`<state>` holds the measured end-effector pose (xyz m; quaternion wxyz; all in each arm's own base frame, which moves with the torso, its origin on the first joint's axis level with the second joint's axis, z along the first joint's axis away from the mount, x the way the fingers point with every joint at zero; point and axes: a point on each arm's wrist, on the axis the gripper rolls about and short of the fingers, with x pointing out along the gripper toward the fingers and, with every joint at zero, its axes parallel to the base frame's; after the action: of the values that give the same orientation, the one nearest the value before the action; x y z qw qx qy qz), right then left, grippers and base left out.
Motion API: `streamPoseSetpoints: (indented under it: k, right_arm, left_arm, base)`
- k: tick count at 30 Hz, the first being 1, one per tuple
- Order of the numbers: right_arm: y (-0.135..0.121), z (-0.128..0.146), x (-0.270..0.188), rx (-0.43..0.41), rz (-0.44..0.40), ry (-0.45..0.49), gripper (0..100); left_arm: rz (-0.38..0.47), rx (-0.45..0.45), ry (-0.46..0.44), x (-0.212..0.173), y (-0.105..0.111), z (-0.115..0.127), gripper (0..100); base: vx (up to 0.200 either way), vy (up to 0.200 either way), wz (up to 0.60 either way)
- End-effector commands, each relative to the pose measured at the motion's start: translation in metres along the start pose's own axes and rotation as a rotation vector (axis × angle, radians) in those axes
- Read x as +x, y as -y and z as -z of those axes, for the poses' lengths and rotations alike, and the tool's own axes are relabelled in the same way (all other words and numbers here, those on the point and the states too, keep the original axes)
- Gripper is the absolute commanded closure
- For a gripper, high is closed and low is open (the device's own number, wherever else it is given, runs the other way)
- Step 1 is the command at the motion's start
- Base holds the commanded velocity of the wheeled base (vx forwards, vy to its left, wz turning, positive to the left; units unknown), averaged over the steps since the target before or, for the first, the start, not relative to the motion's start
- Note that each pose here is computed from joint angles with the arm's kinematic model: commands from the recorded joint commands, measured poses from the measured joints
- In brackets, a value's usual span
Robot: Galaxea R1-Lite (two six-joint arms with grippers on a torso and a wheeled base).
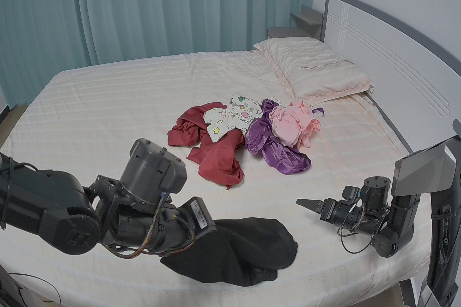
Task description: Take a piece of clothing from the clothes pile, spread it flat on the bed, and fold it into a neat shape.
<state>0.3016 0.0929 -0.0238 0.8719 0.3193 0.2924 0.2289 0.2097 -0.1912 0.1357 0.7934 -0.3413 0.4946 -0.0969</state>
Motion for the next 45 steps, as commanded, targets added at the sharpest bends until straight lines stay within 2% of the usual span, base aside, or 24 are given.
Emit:
streamPoseSetpoints:
  k: [1, 4, 8, 12, 14, 16, 20, 21, 27, 30, 31, 32, 34, 41, 42, 45]
  right_arm:
    - [0.000, 0.000, 0.000, -0.002, -0.003, 0.003, 0]
    - [0.000, 0.002, 0.000, -0.001, 0.000, -0.002, 0]
    - [0.000, 0.003, 0.000, 0.000, 0.001, -0.007, 0]
    - [-0.001, 0.005, 0.000, -0.002, 0.000, -0.013, 0]
    - [-0.001, 0.005, 0.000, -0.003, -0.001, -0.014, 0]
    - [-0.001, 0.005, 0.000, -0.003, -0.001, -0.014, 0]
    - [-0.001, 0.006, 0.000, -0.002, 0.002, -0.015, 0]
    - [-0.001, 0.006, 0.000, -0.002, 0.000, -0.017, 0]
    - [-0.003, 0.006, 0.001, -0.006, -0.005, -0.015, 0]
    - [-0.004, 0.004, 0.003, -0.012, -0.014, -0.011, 0]
    - [-0.004, 0.004, 0.003, -0.012, -0.014, -0.011, 0]
    - [-0.006, 0.006, 0.005, -0.013, -0.015, -0.019, 0]
    - [-0.008, 0.003, 0.010, -0.017, -0.020, -0.021, 0]
    - [-0.014, -0.005, 0.021, -0.016, -0.016, -0.034, 0]
    - [-0.020, -0.006, 0.034, -0.014, 0.007, -0.055, 0]
    - [-0.024, -0.004, 0.044, -0.023, 0.022, -0.050, 0]
  left_arm:
    - [-0.136, 0.034, -0.050, 0.005, -0.047, 0.000, 100]
    - [-0.188, 0.048, -0.063, 0.006, -0.063, 0.000, 100]
    - [-0.308, 0.028, -0.100, 0.020, -0.091, 0.000, 100]
    - [-0.364, -0.008, -0.124, 0.027, -0.105, -0.001, 100]
    - [-0.375, -0.010, -0.135, 0.028, -0.108, 0.000, 100]
    - [-0.433, -0.013, -0.165, 0.035, -0.118, 0.006, 100]
    - [-0.477, -0.020, -0.186, 0.044, -0.125, 0.008, 100]
    - [-0.484, -0.021, -0.192, 0.045, -0.126, 0.009, 0]
    - [-0.469, -0.034, -0.190, 0.045, -0.125, 0.008, 0]
    - [-0.407, -0.078, -0.110, 0.037, -0.124, -0.008, 0]
    - [-0.407, -0.078, -0.110, 0.037, -0.124, -0.008, 0]
    - [-0.372, -0.111, -0.054, 0.035, -0.125, -0.020, 0]
    - [-0.360, -0.133, -0.011, 0.035, -0.129, -0.029, 0]
    - [-0.386, -0.154, -0.012, 0.047, -0.138, -0.033, 0]
    - [-0.389, -0.173, 0.002, 0.060, -0.144, -0.041, 0]
    - [-0.421, -0.167, 0.010, 0.071, -0.149, -0.041, 0]
  base:
    - [0.000, 0.000, 0.00]
    - [0.000, 0.000, 0.00]
    - [0.000, 0.000, 0.00]
    - [0.000, 0.000, 0.00]
    - [0.000, 0.000, 0.00]
    - [0.000, 0.000, 0.00]
    - [0.000, 0.000, 0.00]
    - [0.000, 0.000, 0.00]
    - [0.000, 0.000, 0.00]
    - [0.000, 0.000, 0.00]
    - [0.000, 0.000, 0.00]
    - [0.000, 0.000, 0.00]
    - [0.000, 0.000, 0.00]
    - [0.000, 0.000, 0.00]
    - [0.000, 0.000, 0.00]
    - [0.000, 0.000, 0.00]
